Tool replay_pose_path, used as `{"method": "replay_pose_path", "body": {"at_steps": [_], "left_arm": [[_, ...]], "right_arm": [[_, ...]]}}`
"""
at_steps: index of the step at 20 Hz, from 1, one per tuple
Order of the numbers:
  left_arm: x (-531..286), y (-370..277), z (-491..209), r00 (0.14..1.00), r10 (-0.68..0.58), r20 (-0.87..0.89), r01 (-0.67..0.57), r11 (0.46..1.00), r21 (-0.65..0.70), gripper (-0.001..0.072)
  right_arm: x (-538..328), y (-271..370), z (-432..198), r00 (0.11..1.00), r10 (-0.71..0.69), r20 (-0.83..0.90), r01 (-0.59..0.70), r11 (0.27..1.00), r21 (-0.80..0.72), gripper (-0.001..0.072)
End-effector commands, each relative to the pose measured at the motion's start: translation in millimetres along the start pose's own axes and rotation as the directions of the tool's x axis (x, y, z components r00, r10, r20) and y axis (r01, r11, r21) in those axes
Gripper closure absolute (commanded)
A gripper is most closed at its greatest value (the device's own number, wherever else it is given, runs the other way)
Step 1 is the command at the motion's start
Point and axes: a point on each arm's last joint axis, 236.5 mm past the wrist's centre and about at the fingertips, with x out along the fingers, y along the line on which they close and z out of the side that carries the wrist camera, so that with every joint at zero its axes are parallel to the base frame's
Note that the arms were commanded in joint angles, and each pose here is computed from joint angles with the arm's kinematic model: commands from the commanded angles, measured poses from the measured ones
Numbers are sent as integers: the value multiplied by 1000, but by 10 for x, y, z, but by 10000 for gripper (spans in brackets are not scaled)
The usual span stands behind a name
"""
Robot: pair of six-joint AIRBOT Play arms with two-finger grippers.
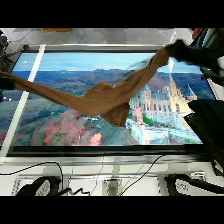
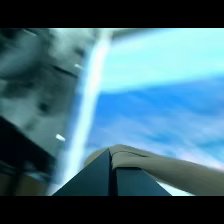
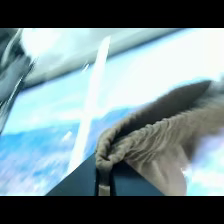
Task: Fold the clothes and pants, and hang the long-sleeved shirts on hangers.
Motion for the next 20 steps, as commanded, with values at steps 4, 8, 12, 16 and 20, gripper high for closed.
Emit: {"method": "replay_pose_path", "body": {"at_steps": [4,8,12,16,20], "left_arm": [[18,659,-132,989,146,-9,-146,989,-11,702],[54,532,-697,968,97,-232,-58,984,169,702],[38,284,-1379,887,18,-461,115,959,260,703],[-24,123,-1865,815,-21,-579,297,874,386,702],[-363,191,-2445,666,-38,-745,442,824,353,703]], "right_arm": [[-789,-690,196,965,-254,-69,247,964,-103,691],[-1263,-1320,-501,782,-509,-360,450,860,-240,691],[-1610,-1411,-1117,688,-546,-478,476,837,-271,691],[-2226,-1548,-1932,522,-612,-594,530,778,-337,691],[-2511,-1521,-2525,468,-598,-651,532,778,-333,691]]}}
